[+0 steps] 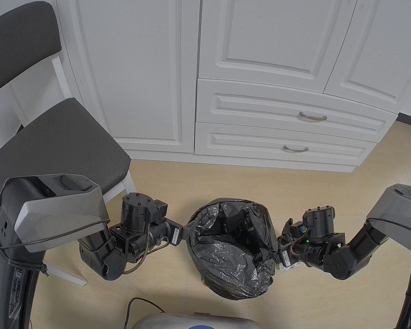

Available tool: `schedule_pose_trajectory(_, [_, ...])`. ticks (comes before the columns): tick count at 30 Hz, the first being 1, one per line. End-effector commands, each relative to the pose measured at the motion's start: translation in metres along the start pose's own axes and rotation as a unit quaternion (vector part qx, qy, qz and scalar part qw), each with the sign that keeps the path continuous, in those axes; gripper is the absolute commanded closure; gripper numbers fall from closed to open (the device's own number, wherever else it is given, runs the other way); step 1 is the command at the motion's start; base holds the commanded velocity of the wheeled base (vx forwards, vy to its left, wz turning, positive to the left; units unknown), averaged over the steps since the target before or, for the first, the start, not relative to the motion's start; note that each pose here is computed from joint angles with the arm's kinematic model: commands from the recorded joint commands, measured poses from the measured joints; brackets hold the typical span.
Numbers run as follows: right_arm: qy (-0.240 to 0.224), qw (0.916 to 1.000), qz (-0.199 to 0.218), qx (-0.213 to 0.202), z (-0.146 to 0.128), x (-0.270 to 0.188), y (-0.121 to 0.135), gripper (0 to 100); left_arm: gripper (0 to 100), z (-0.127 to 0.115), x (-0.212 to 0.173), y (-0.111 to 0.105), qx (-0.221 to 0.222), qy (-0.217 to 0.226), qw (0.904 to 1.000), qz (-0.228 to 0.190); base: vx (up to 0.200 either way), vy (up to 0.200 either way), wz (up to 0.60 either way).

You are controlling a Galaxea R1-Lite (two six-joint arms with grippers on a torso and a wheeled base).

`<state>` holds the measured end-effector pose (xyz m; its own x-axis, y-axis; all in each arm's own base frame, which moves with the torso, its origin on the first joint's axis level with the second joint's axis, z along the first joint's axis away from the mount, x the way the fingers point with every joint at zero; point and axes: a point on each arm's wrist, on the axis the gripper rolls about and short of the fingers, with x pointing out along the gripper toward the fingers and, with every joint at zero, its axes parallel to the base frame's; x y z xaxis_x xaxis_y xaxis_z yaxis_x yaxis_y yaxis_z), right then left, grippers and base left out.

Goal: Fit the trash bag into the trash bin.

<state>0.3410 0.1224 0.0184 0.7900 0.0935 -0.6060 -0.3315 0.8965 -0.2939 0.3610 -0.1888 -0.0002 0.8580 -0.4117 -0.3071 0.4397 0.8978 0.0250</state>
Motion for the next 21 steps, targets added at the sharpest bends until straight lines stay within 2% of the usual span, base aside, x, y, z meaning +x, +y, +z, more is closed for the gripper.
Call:
schedule_pose_trajectory(1, [0.004, 1.0, -0.004, -0.001, -0.003, -0.004, -0.005, 0, 0, -0.002, 0.001, 0.001, 0.0, 0.002, 1.0, 0.001, 0.0, 0.0, 0.0])
schedule_pose_trajectory(2, [0.017, 0.9996, -0.005, -0.023, -0.01, -0.003, -0.008, 0, 0, -0.002, 0.001, 0.0, 0.001, 0.001, 1.0, 0.001, 0.0, 0.0, 0.0])
schedule_pose_trajectory(7, [0.029, 0.9987, -0.01, -0.041, -0.017, -0.004, -0.014, 0, 0, -0.002, 0.001, 0.0, 0.001, 0.0, 1.0, 0.001, 0.0, 0.0, 0.0])
schedule_pose_trajectory(11, [0.047, 0.9963, -0.016, -0.071, -0.027, -0.004, -0.024, 0, 0, -0.002, 0.001, 0.0, 0.001, 0.0, 1.0, 0.001, 0.0, 0.0, 0.0])
schedule_pose_trajectory(21, [0.068, 0.995, -0.01, -0.073, -0.038, 0.014, -0.021, 0, 0, -0.002, 0.001, 0.0, 0.001, 0.0, 1.0, 0.0, 0.0, 0.0, 0.0])
